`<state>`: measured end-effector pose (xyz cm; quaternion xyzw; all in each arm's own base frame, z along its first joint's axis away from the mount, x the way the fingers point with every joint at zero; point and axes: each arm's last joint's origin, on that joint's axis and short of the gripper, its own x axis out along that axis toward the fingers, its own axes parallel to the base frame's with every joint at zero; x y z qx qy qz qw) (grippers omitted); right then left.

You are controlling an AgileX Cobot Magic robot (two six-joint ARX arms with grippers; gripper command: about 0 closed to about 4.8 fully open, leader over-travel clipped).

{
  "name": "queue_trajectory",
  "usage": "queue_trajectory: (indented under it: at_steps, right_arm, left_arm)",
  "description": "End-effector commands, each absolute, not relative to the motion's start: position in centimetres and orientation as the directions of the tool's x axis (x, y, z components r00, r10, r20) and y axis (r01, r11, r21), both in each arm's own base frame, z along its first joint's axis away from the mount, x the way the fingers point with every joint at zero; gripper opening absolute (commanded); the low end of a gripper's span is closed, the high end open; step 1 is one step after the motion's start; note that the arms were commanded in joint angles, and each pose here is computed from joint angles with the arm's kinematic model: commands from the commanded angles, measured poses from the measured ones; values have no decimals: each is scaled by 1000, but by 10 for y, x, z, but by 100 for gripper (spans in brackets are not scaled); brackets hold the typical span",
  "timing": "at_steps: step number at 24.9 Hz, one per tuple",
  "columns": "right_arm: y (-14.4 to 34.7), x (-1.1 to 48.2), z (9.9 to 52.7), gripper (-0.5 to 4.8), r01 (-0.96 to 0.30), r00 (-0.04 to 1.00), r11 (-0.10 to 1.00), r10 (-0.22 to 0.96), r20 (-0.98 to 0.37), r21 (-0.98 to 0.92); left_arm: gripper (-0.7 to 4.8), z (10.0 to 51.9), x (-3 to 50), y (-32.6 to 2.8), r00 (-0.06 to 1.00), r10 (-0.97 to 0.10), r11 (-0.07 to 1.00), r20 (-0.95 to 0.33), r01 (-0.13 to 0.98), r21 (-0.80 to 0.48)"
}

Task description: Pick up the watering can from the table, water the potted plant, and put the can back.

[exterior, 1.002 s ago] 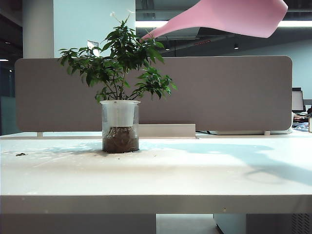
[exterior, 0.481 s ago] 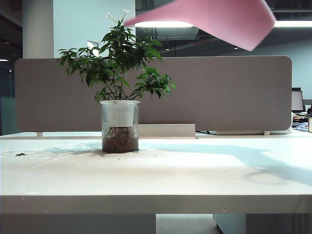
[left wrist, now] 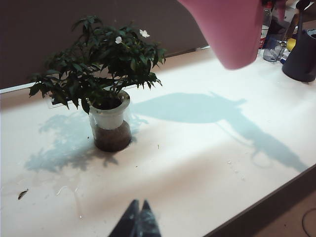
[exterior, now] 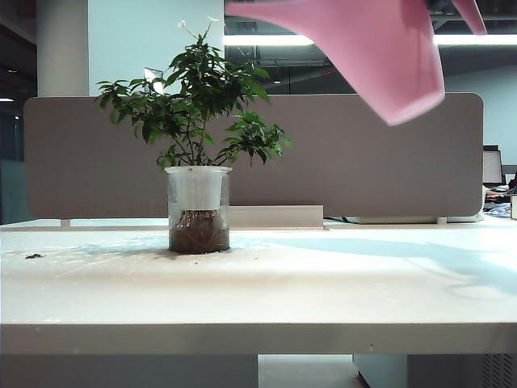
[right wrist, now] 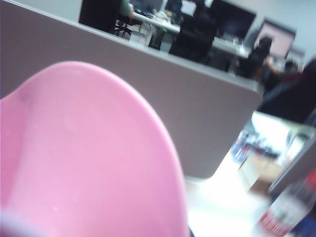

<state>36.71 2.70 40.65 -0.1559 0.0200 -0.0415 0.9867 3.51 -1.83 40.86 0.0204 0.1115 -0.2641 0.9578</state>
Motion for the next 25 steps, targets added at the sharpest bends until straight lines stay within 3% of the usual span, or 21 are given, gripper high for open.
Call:
queue_trajectory:
  at_steps: [1, 7, 10, 16, 25]
  right_arm:
    - [16, 363, 383, -6, 59, 991, 991, -44, 123, -119]
    - [11, 361, 313, -6, 0, 970, 993, 29, 240, -118]
    - [11, 364, 261, -6, -21, 971, 999, 32, 237, -51]
    - [12, 377, 217, -6, -37, 979, 999, 40, 198, -21]
    - [12, 385, 190, -5, -52, 985, 998, 55, 161, -23]
  left_arm:
    - [-5, 411, 35, -18, 838, -504, 859, -209, 512, -17]
    - [-5, 411, 35, -18, 838, -505, 858, -209, 513, -17]
    - [-5, 411, 35, -18, 838, -504, 859, -209, 512, -17]
    - [-5, 411, 35, -18, 838, -504, 859, -209, 512, -17]
    - [-5, 411, 35, -18, 838, -504, 859, -209, 512, -17]
